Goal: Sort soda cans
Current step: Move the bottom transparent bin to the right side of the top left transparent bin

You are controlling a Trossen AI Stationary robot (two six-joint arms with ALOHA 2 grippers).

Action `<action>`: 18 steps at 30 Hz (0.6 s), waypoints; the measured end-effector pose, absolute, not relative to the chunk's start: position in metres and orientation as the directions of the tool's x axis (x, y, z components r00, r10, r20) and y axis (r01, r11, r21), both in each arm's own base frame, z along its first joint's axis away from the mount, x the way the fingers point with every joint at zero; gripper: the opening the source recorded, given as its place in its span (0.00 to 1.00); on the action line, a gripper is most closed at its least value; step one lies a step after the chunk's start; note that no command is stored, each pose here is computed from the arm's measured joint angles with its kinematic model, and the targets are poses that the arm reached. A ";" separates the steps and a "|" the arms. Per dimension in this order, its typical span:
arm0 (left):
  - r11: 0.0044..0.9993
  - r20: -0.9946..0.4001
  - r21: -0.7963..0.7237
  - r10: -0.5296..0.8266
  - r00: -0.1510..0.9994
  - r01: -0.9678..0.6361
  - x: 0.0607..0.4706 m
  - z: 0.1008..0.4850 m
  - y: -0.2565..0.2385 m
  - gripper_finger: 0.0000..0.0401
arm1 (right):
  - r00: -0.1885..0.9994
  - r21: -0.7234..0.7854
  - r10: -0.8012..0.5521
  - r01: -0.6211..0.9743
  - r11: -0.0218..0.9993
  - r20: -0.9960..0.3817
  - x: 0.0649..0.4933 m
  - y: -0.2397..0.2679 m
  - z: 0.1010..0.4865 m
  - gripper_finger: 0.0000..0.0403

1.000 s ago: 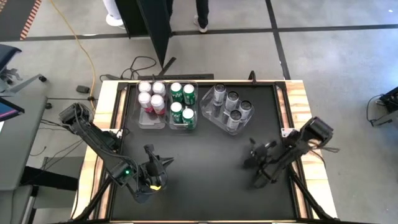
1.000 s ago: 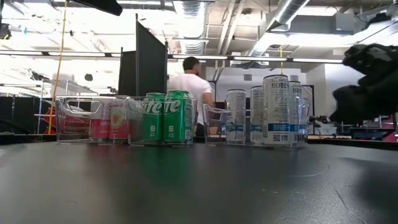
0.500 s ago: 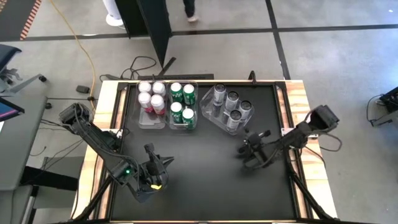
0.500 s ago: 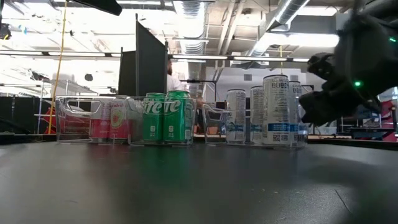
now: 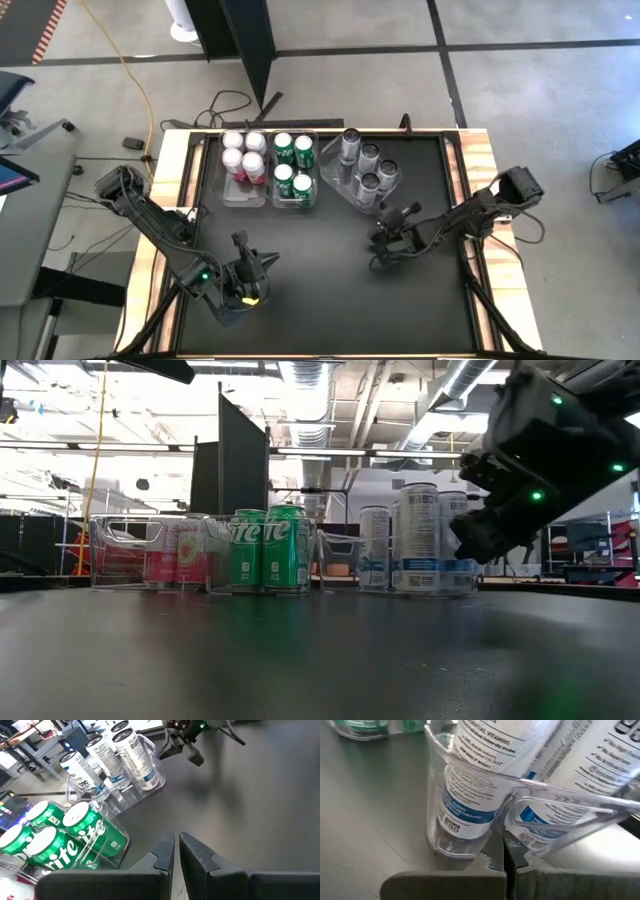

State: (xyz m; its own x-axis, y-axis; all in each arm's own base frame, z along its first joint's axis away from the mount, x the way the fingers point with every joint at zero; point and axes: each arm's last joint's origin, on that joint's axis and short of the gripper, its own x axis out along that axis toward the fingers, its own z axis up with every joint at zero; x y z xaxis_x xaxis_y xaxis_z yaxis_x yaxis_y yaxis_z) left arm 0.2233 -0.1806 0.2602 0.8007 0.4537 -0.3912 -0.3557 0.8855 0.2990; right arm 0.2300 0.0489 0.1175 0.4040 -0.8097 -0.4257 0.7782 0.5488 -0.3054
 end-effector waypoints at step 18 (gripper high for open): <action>0.887 -0.393 0.296 0.452 0.801 -0.356 0.223 0.260 -0.181 0.06 | 0.523 -0.241 -0.730 0.715 0.657 -0.440 0.264 0.029 0.130 0.00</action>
State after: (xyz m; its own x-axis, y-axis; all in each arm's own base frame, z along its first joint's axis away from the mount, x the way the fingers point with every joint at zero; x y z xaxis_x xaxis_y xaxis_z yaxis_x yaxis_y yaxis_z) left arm 0.2233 -0.1807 0.2602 0.8008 0.4522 -0.3929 -0.3557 0.8867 0.2956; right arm 0.2640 0.0289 0.1298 0.5225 -0.7302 -0.4402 0.7146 0.6567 -0.2410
